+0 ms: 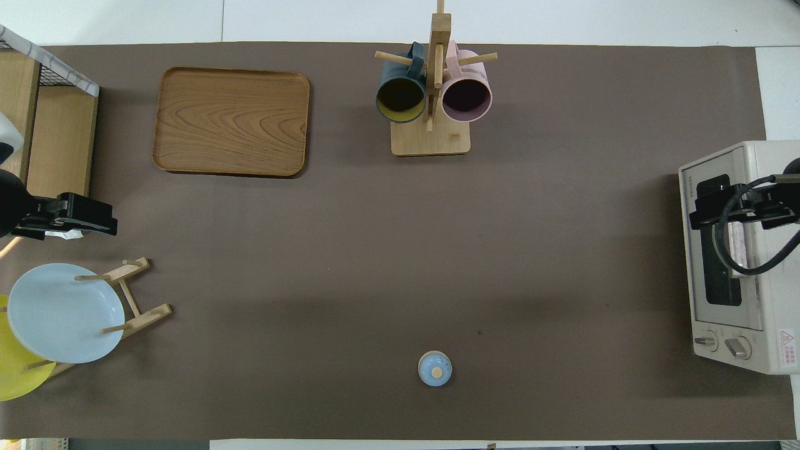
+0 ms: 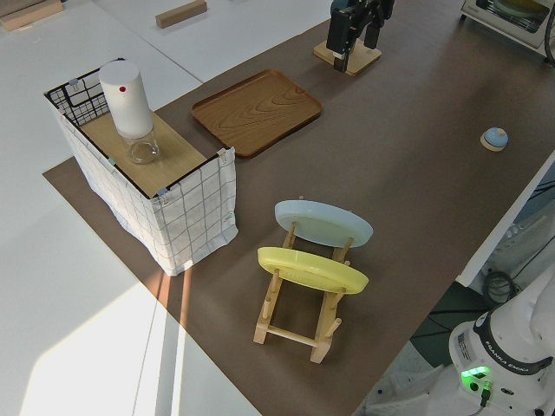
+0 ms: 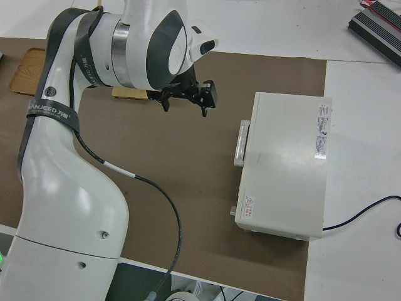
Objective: Put corn in oven
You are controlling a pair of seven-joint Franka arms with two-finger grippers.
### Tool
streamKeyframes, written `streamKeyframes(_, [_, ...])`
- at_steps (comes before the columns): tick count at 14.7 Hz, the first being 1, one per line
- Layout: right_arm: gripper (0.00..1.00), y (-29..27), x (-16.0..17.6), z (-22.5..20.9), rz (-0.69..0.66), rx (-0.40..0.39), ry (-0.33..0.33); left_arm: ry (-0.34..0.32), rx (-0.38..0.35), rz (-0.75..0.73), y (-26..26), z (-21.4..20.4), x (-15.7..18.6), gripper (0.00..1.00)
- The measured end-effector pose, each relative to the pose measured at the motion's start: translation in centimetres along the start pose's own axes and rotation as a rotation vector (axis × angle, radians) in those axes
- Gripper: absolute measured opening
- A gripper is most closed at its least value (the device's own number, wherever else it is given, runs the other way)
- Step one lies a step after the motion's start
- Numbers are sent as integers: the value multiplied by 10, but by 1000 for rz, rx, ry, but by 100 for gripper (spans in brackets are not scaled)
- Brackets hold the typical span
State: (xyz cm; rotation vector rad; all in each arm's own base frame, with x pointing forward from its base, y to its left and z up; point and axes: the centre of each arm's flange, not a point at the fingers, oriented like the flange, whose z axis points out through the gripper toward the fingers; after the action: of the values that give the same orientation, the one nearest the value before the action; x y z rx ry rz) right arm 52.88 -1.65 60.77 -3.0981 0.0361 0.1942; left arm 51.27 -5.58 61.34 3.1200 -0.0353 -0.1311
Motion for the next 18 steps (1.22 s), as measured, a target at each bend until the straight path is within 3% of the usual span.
streamKeyframes(18, [100,12,1,-5,23,2,21,0,0,0,0,0,0,100])
